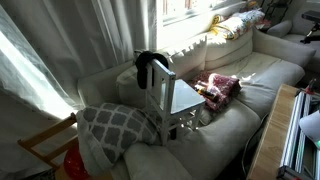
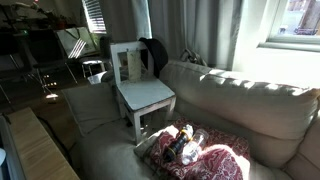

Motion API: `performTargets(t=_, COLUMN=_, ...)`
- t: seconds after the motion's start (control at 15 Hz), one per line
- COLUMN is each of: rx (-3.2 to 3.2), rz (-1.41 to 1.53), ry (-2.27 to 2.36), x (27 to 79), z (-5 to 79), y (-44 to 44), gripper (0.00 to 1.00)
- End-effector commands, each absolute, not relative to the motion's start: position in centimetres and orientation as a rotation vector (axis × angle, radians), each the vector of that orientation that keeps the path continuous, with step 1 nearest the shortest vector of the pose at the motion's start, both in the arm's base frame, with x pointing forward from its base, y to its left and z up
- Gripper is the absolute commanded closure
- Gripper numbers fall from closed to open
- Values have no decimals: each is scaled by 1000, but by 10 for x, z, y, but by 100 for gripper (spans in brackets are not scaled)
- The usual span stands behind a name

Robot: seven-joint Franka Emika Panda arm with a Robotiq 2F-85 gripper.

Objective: Put the hat on the chair upside down

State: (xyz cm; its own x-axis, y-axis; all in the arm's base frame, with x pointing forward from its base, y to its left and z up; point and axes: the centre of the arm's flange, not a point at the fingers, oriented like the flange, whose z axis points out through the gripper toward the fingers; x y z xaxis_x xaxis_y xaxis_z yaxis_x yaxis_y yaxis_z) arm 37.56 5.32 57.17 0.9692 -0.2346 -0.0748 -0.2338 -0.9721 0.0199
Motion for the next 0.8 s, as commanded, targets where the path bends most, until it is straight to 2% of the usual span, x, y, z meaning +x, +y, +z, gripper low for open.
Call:
performTargets(t=0.0, rx=3202, rz=-79, ry=-628, x=442, z=541, y=71, gripper=0)
performTargets(t=0.33, rx=3192, rz=115, ry=-1046, x=503, z=486, y=86, gripper=0)
performTargets(t=0.4, rx=3210, rz=83, ry=-902, x=478, z=506, y=71, gripper=0)
performTargets(t=0.73, rx=3189, rz=100, ry=-1011, x=497, z=484, y=79, gripper=0)
